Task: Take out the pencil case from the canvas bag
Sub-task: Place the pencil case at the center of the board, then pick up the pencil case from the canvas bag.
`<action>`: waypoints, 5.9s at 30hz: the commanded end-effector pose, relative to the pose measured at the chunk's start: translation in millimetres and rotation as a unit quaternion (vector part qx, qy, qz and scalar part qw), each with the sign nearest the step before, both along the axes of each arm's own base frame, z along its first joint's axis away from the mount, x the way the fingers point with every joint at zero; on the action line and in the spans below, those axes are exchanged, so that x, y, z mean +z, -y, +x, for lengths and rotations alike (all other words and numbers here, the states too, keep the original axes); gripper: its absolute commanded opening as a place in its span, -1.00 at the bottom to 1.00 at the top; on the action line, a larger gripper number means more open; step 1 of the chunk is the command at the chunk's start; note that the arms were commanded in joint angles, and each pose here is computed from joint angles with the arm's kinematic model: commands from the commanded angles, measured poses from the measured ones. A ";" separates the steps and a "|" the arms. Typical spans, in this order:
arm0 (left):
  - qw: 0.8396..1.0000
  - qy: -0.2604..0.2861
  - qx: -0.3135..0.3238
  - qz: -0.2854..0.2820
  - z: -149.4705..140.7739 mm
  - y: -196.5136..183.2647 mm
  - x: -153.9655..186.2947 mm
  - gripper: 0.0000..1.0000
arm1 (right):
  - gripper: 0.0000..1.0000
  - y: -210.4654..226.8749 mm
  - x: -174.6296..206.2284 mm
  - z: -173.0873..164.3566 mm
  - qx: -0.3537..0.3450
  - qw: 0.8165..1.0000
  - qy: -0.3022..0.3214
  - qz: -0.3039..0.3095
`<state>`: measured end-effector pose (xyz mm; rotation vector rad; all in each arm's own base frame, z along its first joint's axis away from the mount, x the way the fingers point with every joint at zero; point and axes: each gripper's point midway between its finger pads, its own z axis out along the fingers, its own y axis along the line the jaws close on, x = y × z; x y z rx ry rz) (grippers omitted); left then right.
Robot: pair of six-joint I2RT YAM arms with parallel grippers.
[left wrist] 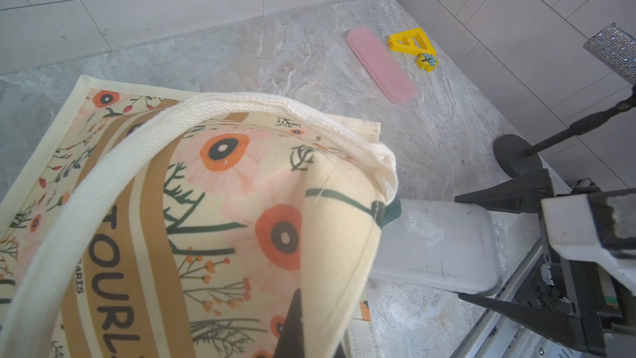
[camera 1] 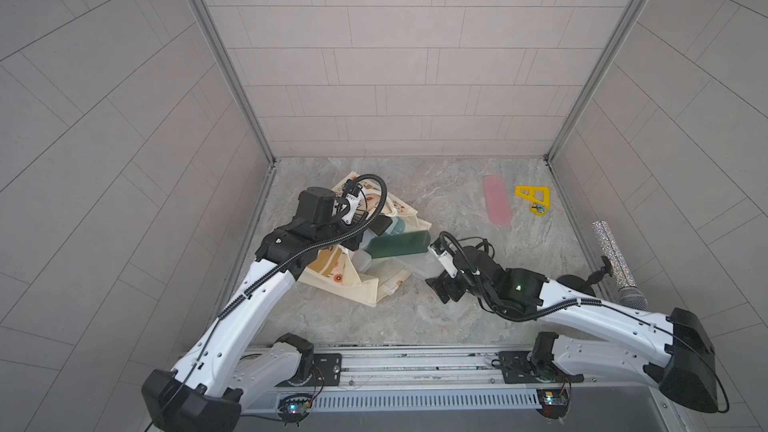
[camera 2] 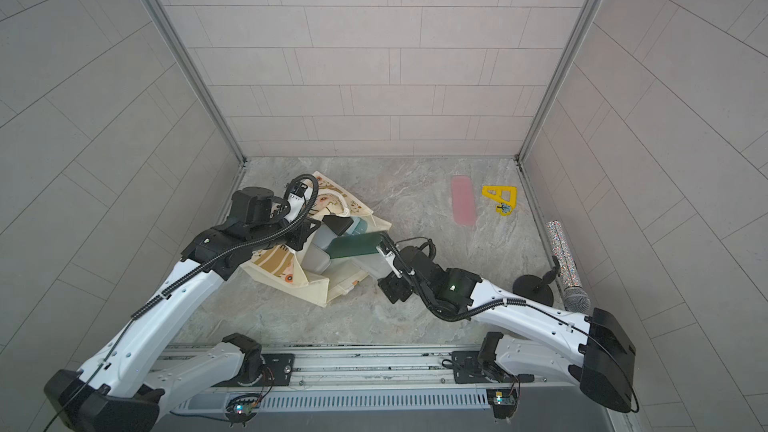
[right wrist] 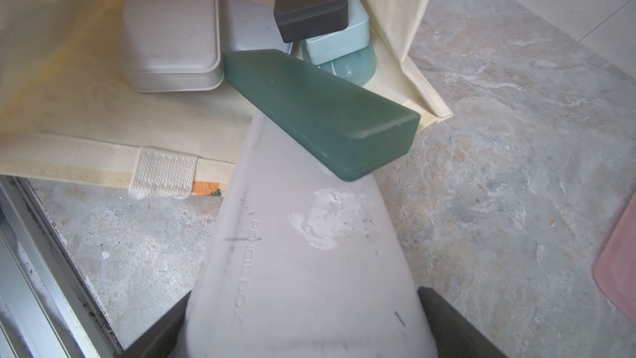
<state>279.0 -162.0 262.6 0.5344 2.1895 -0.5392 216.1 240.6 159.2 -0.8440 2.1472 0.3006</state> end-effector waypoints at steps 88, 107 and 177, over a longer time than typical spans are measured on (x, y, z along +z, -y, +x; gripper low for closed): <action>0.990 -0.065 0.114 -0.047 21.4 -14.6 17.0 -1.00 | 0.99 167.3 -119.4 236.2 -0.417 0.891 -0.143 -0.103; 0.993 -0.063 0.082 -0.058 24.9 -2.5 20.7 -1.00 | 0.80 115.5 -15.9 157.2 -0.314 0.936 -0.065 0.143; 0.995 -0.030 0.070 -0.068 23.1 -0.5 35.4 -1.00 | -0.10 -54.9 -61.2 90.0 -0.150 0.820 -0.307 0.459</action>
